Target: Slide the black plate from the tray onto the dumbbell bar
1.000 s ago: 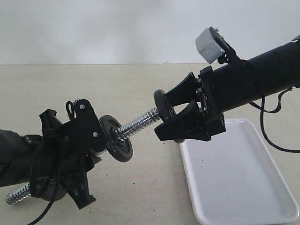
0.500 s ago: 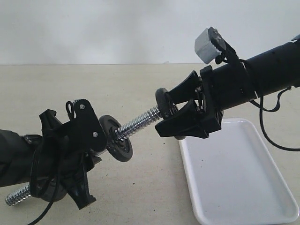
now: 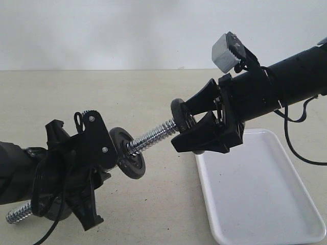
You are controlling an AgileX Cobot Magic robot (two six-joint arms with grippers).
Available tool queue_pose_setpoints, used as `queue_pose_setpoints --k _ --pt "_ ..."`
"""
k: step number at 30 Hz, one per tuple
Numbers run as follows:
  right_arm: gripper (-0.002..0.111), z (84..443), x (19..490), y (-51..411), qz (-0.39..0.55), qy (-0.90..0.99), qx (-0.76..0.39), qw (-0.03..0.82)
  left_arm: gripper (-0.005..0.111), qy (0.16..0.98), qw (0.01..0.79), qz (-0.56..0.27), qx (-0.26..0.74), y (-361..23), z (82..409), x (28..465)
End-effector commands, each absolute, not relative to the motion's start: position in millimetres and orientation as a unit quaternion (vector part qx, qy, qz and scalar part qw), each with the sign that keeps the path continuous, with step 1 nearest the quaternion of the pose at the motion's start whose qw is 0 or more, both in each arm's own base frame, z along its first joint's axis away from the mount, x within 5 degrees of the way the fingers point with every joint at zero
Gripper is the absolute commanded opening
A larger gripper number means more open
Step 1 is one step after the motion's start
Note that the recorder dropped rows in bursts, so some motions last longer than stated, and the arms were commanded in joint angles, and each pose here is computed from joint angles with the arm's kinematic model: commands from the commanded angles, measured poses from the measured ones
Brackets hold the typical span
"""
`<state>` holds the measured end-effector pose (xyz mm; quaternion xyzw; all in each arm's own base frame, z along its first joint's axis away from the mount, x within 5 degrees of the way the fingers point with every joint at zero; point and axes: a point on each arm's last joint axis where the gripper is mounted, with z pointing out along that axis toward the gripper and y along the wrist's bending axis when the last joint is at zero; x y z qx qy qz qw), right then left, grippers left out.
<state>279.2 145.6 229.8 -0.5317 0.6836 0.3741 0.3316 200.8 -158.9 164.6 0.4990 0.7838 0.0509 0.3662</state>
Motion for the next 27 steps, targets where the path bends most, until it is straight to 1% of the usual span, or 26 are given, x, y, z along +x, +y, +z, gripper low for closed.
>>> queue_pose_setpoints --k 1,14,27 --pt "0.0 240.8 279.5 147.8 0.389 0.672 -0.524 0.349 0.004 0.752 0.416 0.092 0.503 -159.9 190.3 209.5" --pt "0.0 243.1 280.5 148.9 0.398 0.672 -0.512 0.357 0.004 0.736 0.421 0.115 0.517 -158.6 191.9 211.4" --pt "0.0 244.7 279.7 149.7 0.41 0.67 -0.505 0.356 0.004 0.736 0.421 0.115 0.518 -158.7 192.0 211.4"
